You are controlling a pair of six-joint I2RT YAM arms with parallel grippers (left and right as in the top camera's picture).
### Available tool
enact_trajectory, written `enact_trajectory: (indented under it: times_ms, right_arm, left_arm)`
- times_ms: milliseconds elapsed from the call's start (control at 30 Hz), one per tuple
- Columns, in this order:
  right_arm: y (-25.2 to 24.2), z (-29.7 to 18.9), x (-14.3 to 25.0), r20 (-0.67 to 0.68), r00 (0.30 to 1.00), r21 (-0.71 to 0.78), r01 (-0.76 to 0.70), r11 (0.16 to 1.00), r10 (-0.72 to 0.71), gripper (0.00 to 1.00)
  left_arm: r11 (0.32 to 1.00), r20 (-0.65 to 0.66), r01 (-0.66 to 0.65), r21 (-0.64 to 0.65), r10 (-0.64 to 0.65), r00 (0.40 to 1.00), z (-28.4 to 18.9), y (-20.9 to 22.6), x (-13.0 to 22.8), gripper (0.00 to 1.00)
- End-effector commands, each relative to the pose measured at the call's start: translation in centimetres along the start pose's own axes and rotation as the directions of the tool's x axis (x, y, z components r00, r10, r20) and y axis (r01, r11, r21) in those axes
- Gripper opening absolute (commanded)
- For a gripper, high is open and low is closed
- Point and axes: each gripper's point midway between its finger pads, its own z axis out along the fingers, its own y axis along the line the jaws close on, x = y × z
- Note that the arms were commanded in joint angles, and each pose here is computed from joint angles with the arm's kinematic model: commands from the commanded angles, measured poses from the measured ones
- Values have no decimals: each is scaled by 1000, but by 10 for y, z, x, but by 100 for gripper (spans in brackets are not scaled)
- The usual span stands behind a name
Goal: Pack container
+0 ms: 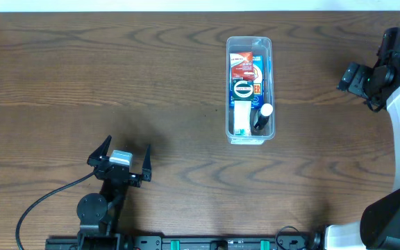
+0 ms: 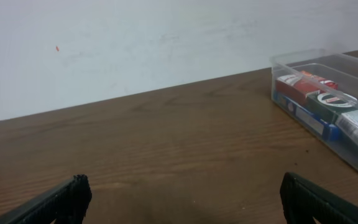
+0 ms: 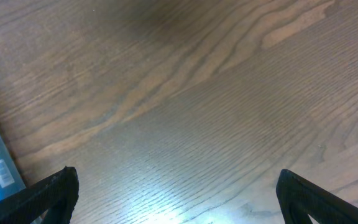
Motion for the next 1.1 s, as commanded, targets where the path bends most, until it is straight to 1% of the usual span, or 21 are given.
enact_trajectory:
  times_ms: [0,500,533,567,1067]
  right_arm:
    - [-4,1,0,-3,1000,11,4,1000,-4,99]
    - [-4,1,0,-3,1000,10,4,1000,-4,99]
    - [-4,1,0,-3,1000,11,4,1000,-4,99]
    - [-4,1,0,-3,1000,11,4,1000,-4,99]
    - [-4,-1,-1,4,1000,8,3,1000,-3,99]
  left_arm:
    - [1000,-47,-8,10,9,999,0,-2,15,98]
    - [1000,-48,-8,10,8,999,0,-2,15,98]
    - [1000,-48,-8,10,8,999,0,-2,15,99]
    - [1000,-48,-8,10,8,999,0,-2,15,98]
    - [1000,-48,-8,10,8,999,0,-2,15,98]
